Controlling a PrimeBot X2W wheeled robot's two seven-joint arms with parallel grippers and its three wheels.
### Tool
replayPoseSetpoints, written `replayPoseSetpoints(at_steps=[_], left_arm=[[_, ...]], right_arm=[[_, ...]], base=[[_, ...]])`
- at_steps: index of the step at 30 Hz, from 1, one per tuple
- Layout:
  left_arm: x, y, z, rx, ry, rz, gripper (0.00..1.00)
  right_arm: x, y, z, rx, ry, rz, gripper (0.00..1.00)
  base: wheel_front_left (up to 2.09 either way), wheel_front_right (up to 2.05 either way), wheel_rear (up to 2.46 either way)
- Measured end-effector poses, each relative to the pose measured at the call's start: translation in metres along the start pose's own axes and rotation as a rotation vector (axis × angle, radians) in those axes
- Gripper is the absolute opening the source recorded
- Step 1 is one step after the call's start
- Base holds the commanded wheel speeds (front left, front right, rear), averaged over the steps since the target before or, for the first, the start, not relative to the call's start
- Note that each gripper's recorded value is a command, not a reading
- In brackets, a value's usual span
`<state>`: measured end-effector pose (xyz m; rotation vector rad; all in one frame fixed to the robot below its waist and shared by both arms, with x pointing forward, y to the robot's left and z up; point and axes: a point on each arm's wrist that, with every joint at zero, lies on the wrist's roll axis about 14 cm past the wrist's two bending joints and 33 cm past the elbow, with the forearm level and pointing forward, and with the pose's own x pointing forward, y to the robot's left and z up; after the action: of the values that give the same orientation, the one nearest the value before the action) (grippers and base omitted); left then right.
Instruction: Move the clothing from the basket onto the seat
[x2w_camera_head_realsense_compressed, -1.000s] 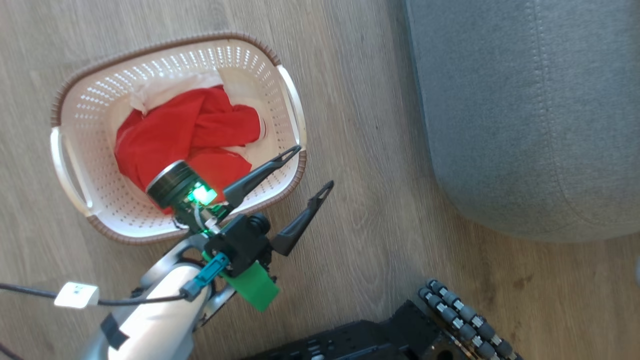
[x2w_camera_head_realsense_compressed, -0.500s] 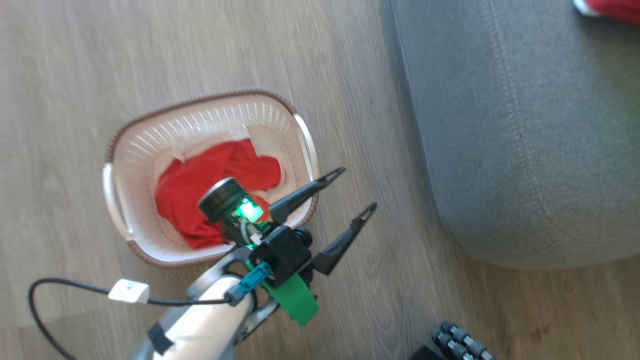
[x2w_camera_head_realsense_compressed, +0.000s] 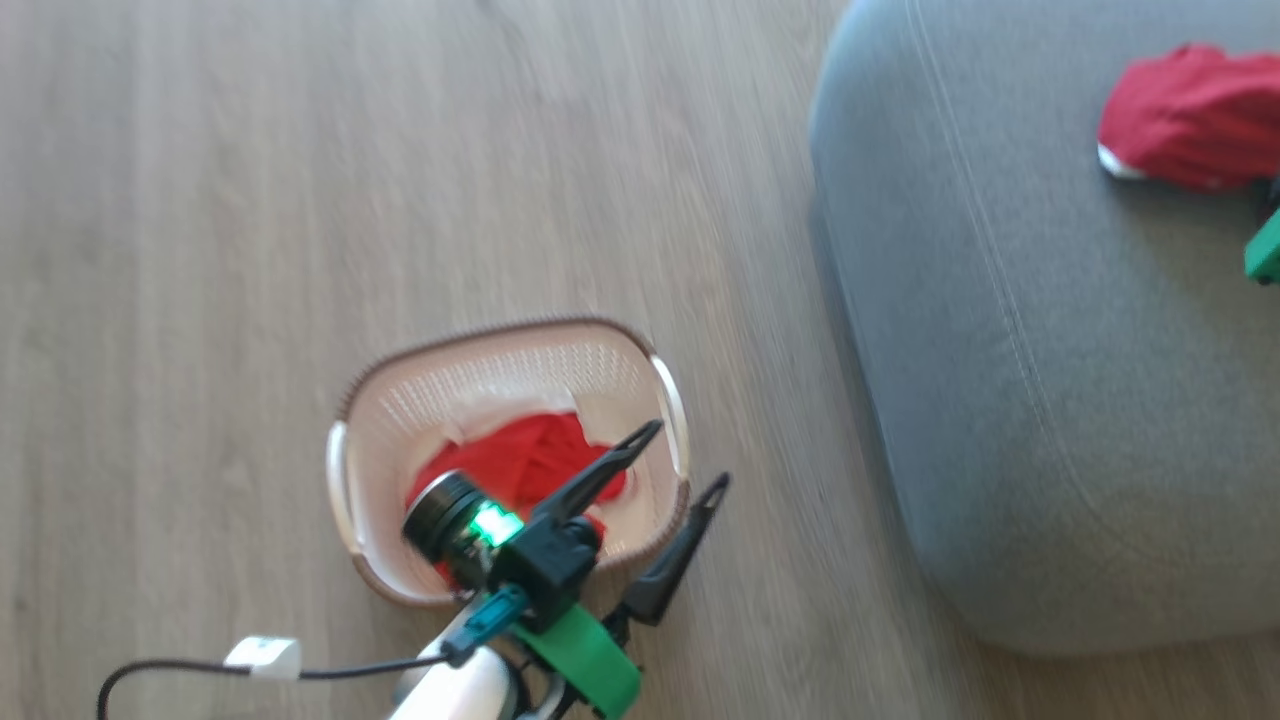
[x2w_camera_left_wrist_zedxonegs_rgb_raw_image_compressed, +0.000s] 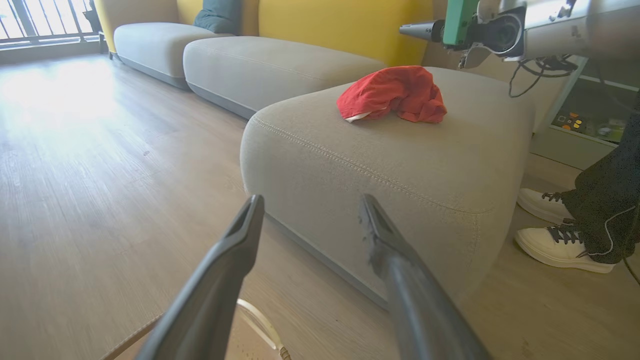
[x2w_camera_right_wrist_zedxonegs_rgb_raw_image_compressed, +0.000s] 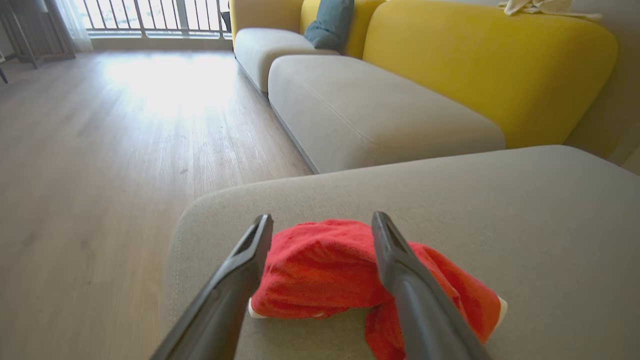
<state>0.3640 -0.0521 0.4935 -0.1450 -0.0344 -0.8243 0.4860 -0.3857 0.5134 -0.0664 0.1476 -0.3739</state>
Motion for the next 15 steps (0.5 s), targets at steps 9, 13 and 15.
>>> replayPoseSetpoints(at_steps=[9, 13, 15], left_arm=[[-0.044, 0.032, 0.037, 0.071, -0.071, 0.211, 1.00], [-0.066, 0.055, 0.052, 0.112, -0.101, 0.326, 1.00], [-0.076, 0.067, 0.061, 0.131, -0.124, 0.389, 1.00]], right_arm=[[-0.056, 0.059, 0.066, 0.134, -0.308, 0.227, 1.00], [-0.080, 0.091, 0.099, 0.157, -0.425, 0.353, 1.00], [-0.094, 0.109, 0.113, 0.175, -0.477, 0.418, 1.00]], base=[[0.00, 0.00, 0.00], [0.00, 0.00, 0.00], [0.00, 0.00, 0.00]])
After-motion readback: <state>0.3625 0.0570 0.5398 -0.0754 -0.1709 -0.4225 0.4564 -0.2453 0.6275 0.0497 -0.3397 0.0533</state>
